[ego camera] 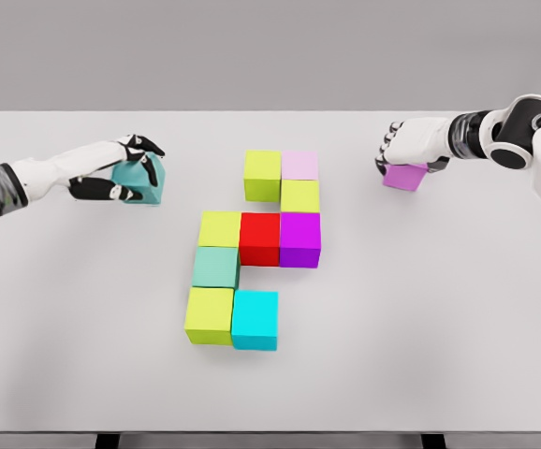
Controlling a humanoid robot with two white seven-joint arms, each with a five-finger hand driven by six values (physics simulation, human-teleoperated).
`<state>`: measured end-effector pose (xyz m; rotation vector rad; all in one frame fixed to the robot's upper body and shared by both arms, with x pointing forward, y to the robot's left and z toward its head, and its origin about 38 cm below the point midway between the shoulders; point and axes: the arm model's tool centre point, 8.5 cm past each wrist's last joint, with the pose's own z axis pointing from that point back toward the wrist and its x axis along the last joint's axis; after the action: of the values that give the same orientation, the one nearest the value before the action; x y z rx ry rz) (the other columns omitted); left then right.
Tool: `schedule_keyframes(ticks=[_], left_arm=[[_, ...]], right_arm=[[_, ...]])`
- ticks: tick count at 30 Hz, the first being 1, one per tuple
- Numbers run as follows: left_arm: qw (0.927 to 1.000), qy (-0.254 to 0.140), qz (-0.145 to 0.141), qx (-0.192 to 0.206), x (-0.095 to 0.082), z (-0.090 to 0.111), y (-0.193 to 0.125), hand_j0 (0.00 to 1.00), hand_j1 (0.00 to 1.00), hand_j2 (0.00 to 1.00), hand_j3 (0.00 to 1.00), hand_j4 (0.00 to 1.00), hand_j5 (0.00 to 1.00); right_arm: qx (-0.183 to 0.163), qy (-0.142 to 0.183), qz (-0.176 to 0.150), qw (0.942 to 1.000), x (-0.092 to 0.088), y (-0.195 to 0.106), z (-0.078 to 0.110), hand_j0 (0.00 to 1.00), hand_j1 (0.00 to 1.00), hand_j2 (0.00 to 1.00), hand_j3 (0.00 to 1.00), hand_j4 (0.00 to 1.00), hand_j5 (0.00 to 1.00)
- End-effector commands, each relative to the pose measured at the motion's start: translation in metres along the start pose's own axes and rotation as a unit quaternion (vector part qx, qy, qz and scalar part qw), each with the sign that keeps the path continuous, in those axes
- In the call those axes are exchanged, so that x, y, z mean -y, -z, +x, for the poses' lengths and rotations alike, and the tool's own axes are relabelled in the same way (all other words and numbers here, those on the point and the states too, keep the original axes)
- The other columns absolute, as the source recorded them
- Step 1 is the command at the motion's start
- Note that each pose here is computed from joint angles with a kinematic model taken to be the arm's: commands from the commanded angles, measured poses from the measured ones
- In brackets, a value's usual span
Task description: Assemble the squares on the desktop into the number 2
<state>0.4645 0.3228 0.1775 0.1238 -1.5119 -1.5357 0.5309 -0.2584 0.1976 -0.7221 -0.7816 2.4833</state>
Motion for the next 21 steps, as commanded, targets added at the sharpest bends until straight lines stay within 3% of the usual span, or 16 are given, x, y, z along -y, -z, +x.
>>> schedule_keyframes(ticks=[1,10,13,21], left_arm=[[0.9998,-0.016,-0.007,-0.002,0.013,-0.002,0.015,0.39,0.39,0.39,0.39,0.39,0.39],[0.9997,-0.021,-0.008,-0.011,0.01,-0.004,0.056,0.4,0.4,0.4,0.4,0.4,0.4],[0.9997,-0.021,-0.011,-0.009,0.009,0.001,0.074,0.4,0.4,0.4,0.4,0.4,0.4],[0.9997,-0.019,-0.016,-0.003,0.011,0.012,0.094,0.4,0.4,0.4,0.4,0.4,0.4]], right_arm=[[0.0,0.003,-0.005,1.0,0.002,-0.001,-0.001,0.48,0.48,0.48,0.48,0.48,0.48],[-0.002,0.003,-0.033,0.9994,0.011,-0.024,-0.009,0.49,0.49,0.49,0.49,0.49,0.49],[-0.001,0.009,-0.052,0.9986,0.008,-0.047,-0.015,0.49,0.49,0.49,0.49,0.49,0.49],[0.016,-0.006,-0.095,0.9953,0.015,-0.095,-0.008,0.49,0.49,0.49,0.49,0.49,0.49]])
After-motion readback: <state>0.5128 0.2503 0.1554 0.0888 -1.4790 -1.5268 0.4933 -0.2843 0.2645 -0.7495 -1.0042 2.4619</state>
